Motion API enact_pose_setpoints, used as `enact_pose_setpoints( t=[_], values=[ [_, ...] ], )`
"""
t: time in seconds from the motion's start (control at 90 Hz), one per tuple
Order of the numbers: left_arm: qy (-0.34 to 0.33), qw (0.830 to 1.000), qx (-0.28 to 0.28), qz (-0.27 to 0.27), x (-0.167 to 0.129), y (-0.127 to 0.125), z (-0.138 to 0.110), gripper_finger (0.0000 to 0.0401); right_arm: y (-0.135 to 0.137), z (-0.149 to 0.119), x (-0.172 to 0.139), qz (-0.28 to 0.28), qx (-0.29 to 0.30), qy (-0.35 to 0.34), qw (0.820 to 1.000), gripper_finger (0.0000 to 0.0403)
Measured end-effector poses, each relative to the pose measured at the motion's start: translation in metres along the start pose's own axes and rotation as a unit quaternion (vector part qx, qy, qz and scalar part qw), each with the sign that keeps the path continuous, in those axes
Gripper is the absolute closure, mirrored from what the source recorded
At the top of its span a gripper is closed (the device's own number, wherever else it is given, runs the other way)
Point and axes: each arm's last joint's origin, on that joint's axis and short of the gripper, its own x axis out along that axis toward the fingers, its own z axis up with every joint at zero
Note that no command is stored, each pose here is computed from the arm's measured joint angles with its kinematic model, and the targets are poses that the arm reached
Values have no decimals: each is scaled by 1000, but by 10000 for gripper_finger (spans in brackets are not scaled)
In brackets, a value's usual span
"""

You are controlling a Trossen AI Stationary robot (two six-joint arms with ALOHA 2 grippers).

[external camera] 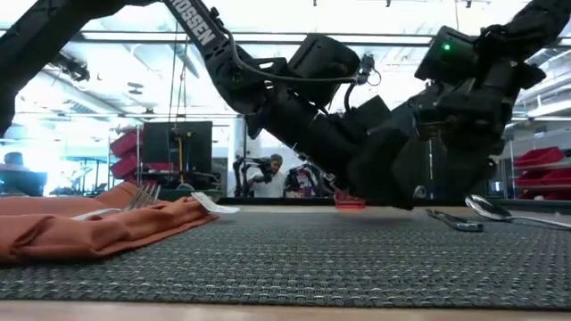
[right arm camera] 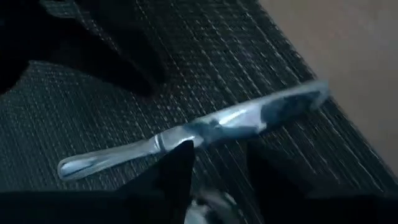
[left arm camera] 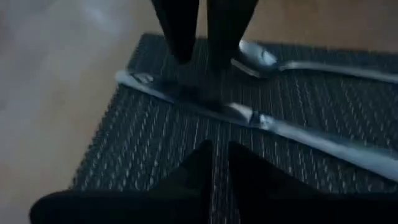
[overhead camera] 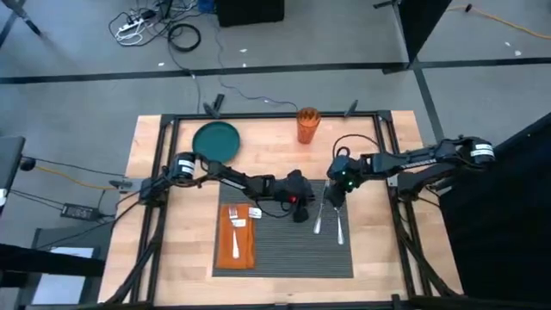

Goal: Set table place
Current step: Put the silver table knife to the left of the silver spoon on the black table placemat

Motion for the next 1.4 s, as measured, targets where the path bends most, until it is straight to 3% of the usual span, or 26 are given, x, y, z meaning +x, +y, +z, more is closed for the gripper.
enact_pose_setpoints(
  t=[0.211, 0.389, 0.644, 0.778, 0.878, 1.1, 1.4],
  values=[
    [30, 1000, -9, -1, -1, -1, -4, 364, 1, 0, 20, -15, -10, 7, 1000, 275],
    [25, 1000, -9, -2, -1, -1, -3, 364, 7, 7, 23, 12, -17, -36, 999, 275],
    [29, 999, -13, -3, -5, -2, 0, 364, 11, 11, 12, 41, -25, -57, 997, 276],
    [13, 1000, -24, -5, -10, -6, 16, 364, 12, 15, 0, 53, -7, -83, 995, 276],
    [1, 1000, -22, 11, -12, -7, 23, 364, 10, 17, -2, 37, 16, -97, 994, 276],
    [9, 999, -23, 46, -7, 3, 14, 364, 6, 16, 4, -12, 17, -109, 994, 276],
    [17, 999, -12, 47, 0, 4, 3, 364, 8, 16, 5, -10, 14, -112, 994, 276]
  ],
)
